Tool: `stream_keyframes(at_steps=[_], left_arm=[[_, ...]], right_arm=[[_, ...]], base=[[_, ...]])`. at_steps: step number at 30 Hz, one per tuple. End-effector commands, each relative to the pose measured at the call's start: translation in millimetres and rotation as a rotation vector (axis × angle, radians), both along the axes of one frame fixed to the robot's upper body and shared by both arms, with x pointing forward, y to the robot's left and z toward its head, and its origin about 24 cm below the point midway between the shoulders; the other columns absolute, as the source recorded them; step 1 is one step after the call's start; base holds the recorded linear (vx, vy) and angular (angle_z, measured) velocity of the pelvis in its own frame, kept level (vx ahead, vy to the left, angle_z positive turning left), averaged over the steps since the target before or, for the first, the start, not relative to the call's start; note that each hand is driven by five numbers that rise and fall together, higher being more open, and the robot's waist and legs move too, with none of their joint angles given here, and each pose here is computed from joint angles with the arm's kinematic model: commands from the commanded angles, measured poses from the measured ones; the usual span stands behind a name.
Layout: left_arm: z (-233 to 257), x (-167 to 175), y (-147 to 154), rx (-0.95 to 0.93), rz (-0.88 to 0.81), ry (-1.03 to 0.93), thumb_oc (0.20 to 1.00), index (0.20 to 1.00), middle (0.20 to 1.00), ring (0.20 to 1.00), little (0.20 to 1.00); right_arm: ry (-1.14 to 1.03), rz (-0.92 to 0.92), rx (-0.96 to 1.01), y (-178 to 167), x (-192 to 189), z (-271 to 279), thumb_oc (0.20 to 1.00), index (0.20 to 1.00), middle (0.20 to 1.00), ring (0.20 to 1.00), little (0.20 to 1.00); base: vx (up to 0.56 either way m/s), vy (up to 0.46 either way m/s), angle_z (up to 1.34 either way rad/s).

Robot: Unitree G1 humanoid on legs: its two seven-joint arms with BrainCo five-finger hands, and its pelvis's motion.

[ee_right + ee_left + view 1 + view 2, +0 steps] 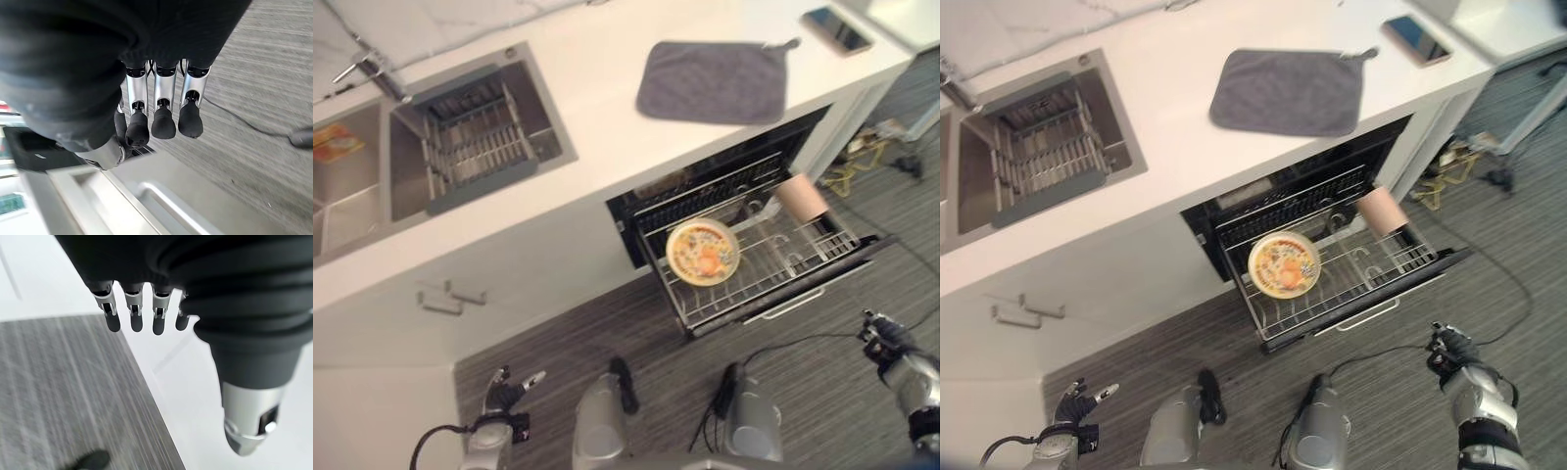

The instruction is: Place the dishes in the dishwasher.

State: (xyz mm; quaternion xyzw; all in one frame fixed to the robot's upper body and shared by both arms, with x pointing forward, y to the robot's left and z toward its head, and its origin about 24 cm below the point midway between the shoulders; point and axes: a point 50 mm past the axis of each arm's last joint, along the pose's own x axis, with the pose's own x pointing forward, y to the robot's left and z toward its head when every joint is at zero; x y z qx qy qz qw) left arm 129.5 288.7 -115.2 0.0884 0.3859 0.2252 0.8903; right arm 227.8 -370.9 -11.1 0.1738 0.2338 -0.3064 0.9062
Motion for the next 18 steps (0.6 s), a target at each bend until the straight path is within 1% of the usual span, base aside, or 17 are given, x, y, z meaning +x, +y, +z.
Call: stream_keyframes(at_steps=[1,6,8,13,14,15,18], left_arm=[[6.2,-1.3,10.7,0.048,-0.015,-0.019,1.0,1.0,1.0,1.0,1.0],[9.1,2.1,11.9,0.04,-0.02,-0.034,1.0,1.0,1.0,1.0,1.0],[9.4,1.6,9.1,0.034,-0.05,-0.042,1.0,1.0,1.0,1.0,1.0],[8.3,-1.9,3.1,0.024,-0.079,-0.048,1.0,1.0,1.0,1.0,1.0],[8.0,-2.6,1.7,0.022,-0.087,-0.047,1.0,1.0,1.0,1.0,1.0],[7.9,-5.0,-0.9,0.015,-0.096,-0.047,1.0,1.0,1.0,1.0,1.0],[7.9,-8.3,-2.7,0.009,-0.108,-0.047,1.0,1.0,1.0,1.0,1.0]], right_arm=[[-0.023,-0.003,0.043,-1.7,-4.8,-7.5,0.2,0.2,0.2,0.2,0.2],[-0.024,0.014,0.049,-6.2,-1.1,-5.6,0.2,0.2,0.2,0.2,0.2],[-0.023,0.013,0.01,-20.9,2.2,8.3,0.2,0.2,0.2,0.2,0.2],[-0.052,0.01,-0.026,-42.3,6.7,33.7,0.2,0.2,0.2,0.2,0.2],[-0.054,0.007,-0.056,-48.0,7.4,41.2,0.2,0.2,0.2,0.2,0.2],[-0.069,0.013,-0.11,-57.3,12.6,60.1,0.2,0.2,0.2,0.2,0.2],[-0.09,0.019,-0.158,-66.2,18.5,82.0,0.2,0.2,0.2,0.2,0.2]], base=[[-0.02,0.015,0.13],[-0.01,0.003,0.14],[-0.03,0.018,0.14],[-0.01,0.0,0.11],[0.02,0.005,0.08],[0.02,0.009,0.09],[0.01,0.019,0.06]])
